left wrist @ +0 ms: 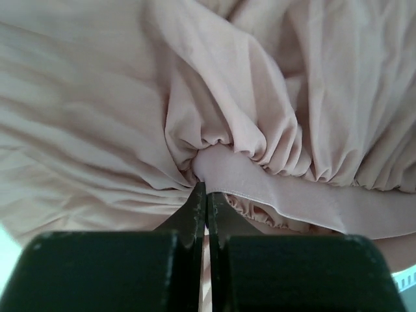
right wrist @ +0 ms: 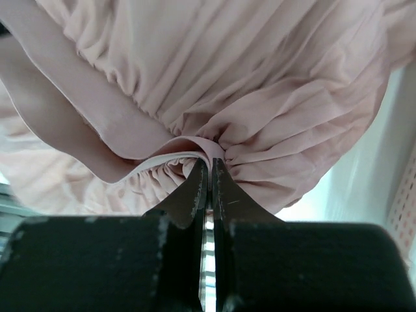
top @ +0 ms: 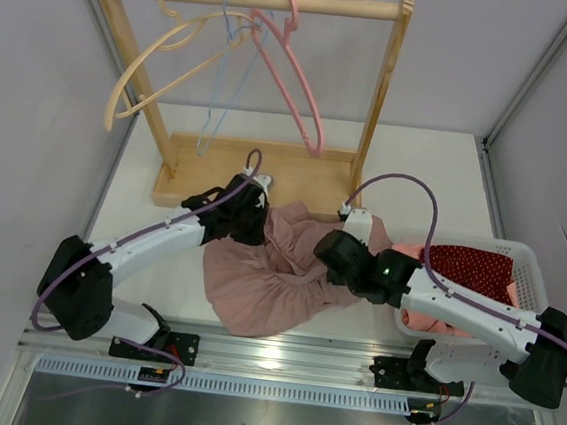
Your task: Place the skirt on the hanger
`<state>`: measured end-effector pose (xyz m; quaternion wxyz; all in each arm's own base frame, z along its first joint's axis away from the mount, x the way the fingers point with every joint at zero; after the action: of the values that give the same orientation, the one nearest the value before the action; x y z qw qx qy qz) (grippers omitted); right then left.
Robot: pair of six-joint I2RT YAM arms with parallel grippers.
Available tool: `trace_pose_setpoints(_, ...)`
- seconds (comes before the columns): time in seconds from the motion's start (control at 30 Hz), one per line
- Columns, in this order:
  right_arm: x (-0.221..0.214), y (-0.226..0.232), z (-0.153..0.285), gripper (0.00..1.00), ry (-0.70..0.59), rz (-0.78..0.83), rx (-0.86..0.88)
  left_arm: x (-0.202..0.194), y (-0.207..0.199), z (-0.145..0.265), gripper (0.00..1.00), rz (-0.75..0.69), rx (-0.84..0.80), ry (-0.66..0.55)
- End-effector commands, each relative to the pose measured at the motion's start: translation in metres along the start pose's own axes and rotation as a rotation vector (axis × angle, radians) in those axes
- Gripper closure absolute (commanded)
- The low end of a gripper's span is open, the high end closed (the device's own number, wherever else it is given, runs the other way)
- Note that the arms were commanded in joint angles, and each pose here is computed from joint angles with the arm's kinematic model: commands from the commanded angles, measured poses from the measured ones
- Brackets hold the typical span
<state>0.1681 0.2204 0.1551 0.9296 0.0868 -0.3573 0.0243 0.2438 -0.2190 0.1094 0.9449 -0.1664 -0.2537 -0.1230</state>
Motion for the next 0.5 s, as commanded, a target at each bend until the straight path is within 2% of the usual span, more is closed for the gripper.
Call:
trace_pose_setpoints(0.0,0.062,0.005,0.021,1.0,-0.136,-0.01,0.031,0.051,0.013,0.055,1.0,0.028,0.043,-0.203)
trace_pose_setpoints(0.07,0.087,0.006,0.027,1.0,-0.172,-0.009,0.041,0.071,0.017,0.087,1.0,0.054,0.033,-0.298)
trace_pose_setpoints(0.13,0.127,0.005,0.039,1.0,-0.24,-0.004,0.044,0.08,0.031,0.107,1.0,0.084,0.06,-0.335)
trace_pose_setpoints(0.17,0.138,0.006,0.039,1.0,-0.248,0.005,0.039,0.1,0.028,0.132,1.0,0.085,0.049,-0.411)
trace_pose_setpoints(0.23,0.177,0.004,0.053,1.0,-0.318,0.007,0.039,0.108,0.038,0.15,1.0,0.096,0.093,-0.437)
trace_pose_setpoints(0.27,0.187,0.006,0.053,1.0,-0.323,0.016,0.045,0.124,0.033,0.175,1.0,0.095,0.08,-0.5)
trace_pose_setpoints(0.37,0.239,0.007,0.078,1.0,-0.427,0.015,0.076,0.141,0.033,0.207,1.0,0.111,0.082,-0.566)
trace_pose_setpoints(0.47,0.261,0.006,0.091,1.0,-0.469,0.047,0.082,0.155,0.028,0.239,1.0,0.112,0.072,-0.63)
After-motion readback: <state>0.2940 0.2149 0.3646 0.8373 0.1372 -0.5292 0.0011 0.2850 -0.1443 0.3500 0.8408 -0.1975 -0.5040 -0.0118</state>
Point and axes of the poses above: each gripper's point midway between its finger pads, its own z axis back along the fingers, its own y axis along the line the jaws close on, x = y × z, the point moved 2 cm from there along z, back along the fingers, and after that the axes turned 1 degree about -z, right-handed, at the moved point
